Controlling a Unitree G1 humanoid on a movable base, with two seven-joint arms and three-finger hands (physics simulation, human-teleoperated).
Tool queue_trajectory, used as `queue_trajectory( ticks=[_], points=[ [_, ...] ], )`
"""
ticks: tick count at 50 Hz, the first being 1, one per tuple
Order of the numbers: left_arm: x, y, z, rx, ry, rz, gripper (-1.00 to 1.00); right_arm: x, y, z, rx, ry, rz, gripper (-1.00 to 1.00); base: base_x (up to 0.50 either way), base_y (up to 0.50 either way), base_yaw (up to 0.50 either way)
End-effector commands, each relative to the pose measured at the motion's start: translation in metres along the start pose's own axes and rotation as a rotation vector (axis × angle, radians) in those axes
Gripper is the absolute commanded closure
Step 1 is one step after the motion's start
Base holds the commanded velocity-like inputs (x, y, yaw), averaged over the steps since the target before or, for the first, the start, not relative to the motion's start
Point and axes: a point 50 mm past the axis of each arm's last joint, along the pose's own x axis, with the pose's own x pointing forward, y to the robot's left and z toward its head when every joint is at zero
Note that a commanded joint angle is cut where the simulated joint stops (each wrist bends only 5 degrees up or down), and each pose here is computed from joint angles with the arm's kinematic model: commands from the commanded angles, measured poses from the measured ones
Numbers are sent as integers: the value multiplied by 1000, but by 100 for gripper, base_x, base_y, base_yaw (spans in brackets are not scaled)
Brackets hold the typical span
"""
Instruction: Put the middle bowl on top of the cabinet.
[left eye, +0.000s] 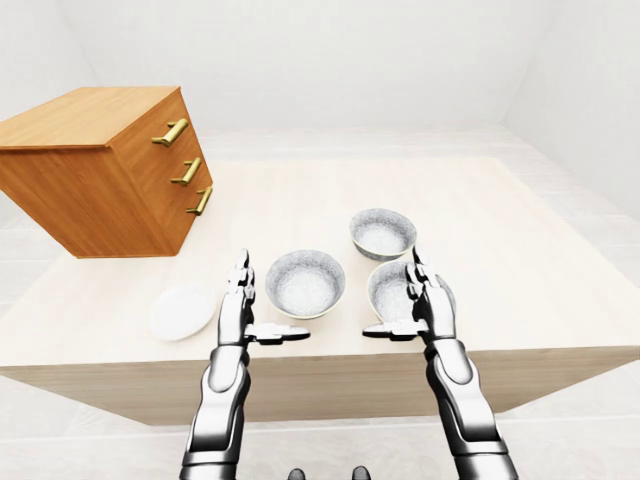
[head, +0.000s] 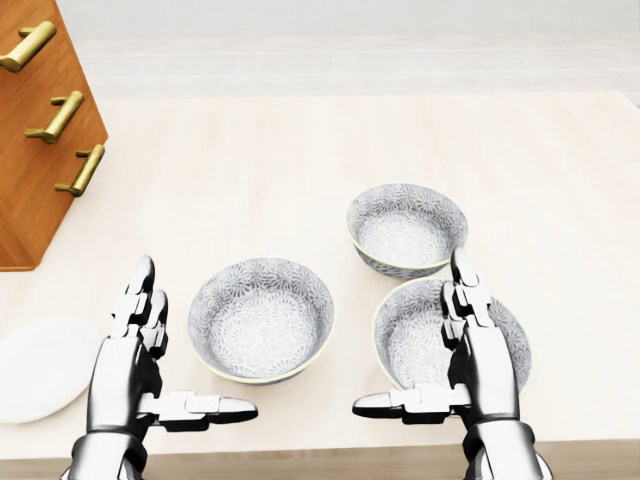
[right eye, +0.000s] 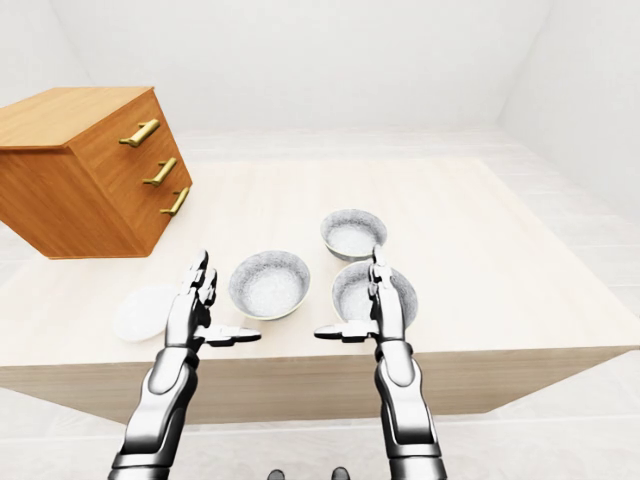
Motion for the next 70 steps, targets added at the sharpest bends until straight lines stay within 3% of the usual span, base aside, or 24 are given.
queue_trajectory(
  ticks=[1, 3, 7, 10, 18, 19, 22, 25, 28, 32, 37, 43, 53, 62, 70],
  points=[
    [-2, 2, 2, -5, -14, -35, -100, -2, -7, -1, 0, 12, 1, -100, 0, 0, 0],
    [-4, -7, 5, -26, -21, -110, -100, -4, -8, -4, -5, 45, -14, -100, 0, 0, 0],
    [-8, -7, 20, -7, -69, -123, -100, -8, -8, 9, -85, 17, -17, -100, 0, 0, 0],
    [-12, -3, 32, -13, -98, -105, -100, -11, -5, 23, -148, -43, -7, -100, 0, 0, 0],
    [-14, 12, 79, 6, -288, -47, -100, -14, -11, 53, -145, -169, -17, -100, 0, 0, 0],
    [-15, 16, 88, 25, -327, -8, -100, -14, -13, 56, -136, -180, -20, -100, 0, 0, 0],
    [-20, 16, 110, 20, -426, -23, -100, -16, -15, 66, -140, -225, -22, -100, 0, 0, 0],
    [-19, 21, 113, 30, -438, 11, -100, -18, -12, 79, -122, -281, 6, -100, 0, 0, 0],
    [-32, 23, 145, 28, -592, 11, -100, -21, -15, 94, -150, -344, 0, -100, 0, 0, 0],
    [-44, 22, 167, 35, -705, 15, -100, -21, -16, 103, -160, -384, -4, -100, 0, 0, 0],
    [-42, 21, 167, 39, -705, 14, -100, -28, -12, 116, -181, -447, 13, -100, 0, 0, 0],
    [-48, 22, 187, 43, -806, 19, -100, -32, -11, 138, -200, -550, 16, -100, 0, 0, 0],
    [-44, 25, 184, 38, -790, 29, -100, -50, -7, 175, -226, -743, 24, -100, 0, 0, 0],
    [-43, 31, 186, 39, -796, 49, -100, -65, -4, 192, -251, -847, 26, -100, 0, 0, 0],
    [-45, 29, 188, 35, -809, 42, -100, -66, -5, 194, -249, -854, 18, -100, 0, 0, 0]
  ],
)
